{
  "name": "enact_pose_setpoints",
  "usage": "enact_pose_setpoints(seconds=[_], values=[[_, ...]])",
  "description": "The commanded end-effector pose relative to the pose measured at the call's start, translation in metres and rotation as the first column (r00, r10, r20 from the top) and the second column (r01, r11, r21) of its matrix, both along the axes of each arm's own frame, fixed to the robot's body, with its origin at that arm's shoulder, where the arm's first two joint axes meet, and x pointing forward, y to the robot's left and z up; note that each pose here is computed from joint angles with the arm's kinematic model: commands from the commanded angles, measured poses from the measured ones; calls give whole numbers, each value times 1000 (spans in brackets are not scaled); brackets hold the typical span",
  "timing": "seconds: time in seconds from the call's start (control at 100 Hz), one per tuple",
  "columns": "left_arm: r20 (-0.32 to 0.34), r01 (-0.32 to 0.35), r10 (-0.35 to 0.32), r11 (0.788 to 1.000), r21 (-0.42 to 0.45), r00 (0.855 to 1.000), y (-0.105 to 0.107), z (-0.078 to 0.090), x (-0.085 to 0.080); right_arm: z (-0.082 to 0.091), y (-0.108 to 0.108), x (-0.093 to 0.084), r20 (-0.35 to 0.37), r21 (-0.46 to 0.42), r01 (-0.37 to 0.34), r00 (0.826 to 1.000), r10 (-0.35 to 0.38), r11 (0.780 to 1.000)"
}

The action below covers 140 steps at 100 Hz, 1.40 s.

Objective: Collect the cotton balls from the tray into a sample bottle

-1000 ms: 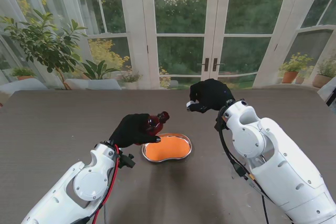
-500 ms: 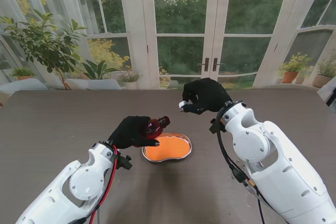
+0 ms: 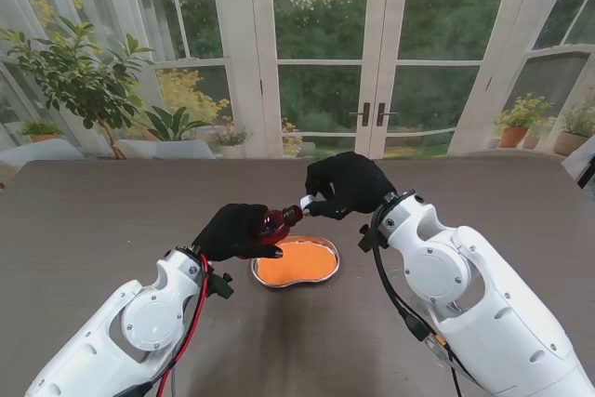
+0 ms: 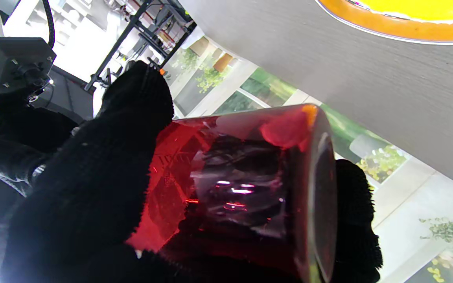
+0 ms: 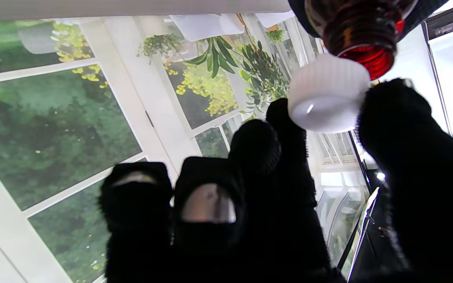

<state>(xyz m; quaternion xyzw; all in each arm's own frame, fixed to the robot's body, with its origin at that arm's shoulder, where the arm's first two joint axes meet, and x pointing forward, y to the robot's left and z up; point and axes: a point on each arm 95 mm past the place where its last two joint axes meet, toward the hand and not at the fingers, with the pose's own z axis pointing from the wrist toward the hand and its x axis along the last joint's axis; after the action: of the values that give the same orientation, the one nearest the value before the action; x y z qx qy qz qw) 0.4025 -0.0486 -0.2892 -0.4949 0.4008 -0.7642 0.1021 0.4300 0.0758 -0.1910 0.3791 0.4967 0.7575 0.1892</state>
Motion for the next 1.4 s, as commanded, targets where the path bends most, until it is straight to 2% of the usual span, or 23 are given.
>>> enact_pose_setpoints(seconds=[0.0,0.52,1.39], values=[[-5,18,-17,1000,10,1000,-2,1,0,0,7,-6,-3,-1,-26,1000,26,1000],[3,29,-29,1000,9,1000,-5,3,3,-1,14,-17,-3,1,-60,998,60,998],[13,31,-31,999,19,999,-4,5,2,-7,18,-14,14,-17,-41,999,41,999]])
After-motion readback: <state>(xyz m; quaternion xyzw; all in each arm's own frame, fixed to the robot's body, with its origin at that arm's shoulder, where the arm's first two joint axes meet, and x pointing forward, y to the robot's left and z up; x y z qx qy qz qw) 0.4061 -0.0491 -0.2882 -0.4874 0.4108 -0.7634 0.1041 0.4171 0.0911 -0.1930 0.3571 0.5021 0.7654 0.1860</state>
